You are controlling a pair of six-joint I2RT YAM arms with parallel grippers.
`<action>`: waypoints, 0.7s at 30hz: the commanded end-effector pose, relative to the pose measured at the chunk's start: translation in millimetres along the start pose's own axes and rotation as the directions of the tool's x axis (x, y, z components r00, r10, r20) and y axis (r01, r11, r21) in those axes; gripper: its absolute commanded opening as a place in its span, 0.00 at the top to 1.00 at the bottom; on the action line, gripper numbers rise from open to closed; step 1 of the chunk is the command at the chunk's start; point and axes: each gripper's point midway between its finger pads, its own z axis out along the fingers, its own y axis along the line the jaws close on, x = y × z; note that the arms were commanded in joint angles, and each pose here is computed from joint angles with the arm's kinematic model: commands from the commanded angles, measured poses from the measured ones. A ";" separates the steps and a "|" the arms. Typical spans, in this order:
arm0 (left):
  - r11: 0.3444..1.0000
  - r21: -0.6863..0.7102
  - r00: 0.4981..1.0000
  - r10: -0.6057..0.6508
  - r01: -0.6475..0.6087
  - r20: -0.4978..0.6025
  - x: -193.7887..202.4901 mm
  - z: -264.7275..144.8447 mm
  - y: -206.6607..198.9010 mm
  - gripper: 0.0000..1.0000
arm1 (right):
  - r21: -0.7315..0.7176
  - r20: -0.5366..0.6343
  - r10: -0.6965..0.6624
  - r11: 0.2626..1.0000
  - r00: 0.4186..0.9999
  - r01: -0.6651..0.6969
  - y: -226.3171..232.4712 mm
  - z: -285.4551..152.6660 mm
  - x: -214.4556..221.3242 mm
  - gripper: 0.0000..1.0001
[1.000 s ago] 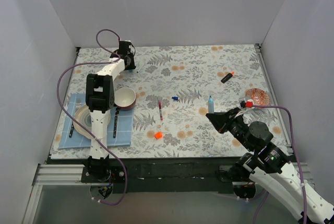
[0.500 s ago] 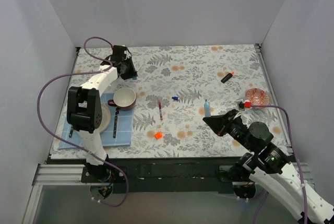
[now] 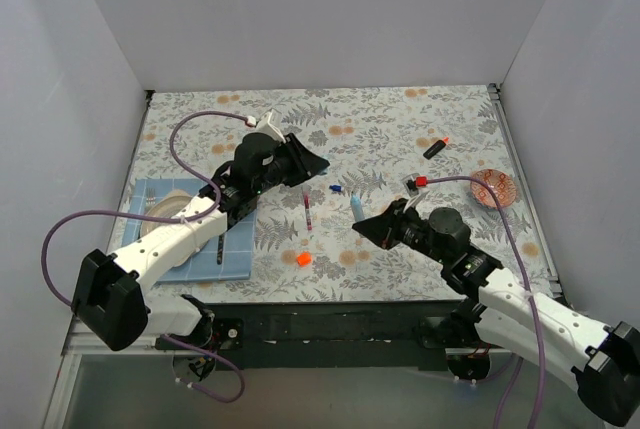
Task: Insert the pens into the pen caps
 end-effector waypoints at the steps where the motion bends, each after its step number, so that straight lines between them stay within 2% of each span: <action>1: 0.990 0.094 0.992 -0.108 0.102 0.066 -6.2 -5.3 -28.5 1.00 | -0.135 0.103 -0.010 0.991 0.995 0.024 31.2 11.7 -26.5 0.99; 8: 0.989 0.105 0.991 -0.114 0.106 0.072 10.0 3.2 -35.2 1.00 | -0.158 0.079 0.012 0.987 0.997 0.001 38.4 22.1 -22.1 0.99; 21: 0.993 0.100 0.995 -0.068 0.061 0.066 26.7 17.5 -40.6 1.00 | -0.089 0.105 0.017 0.996 0.994 -0.007 29.7 23.6 -26.2 0.99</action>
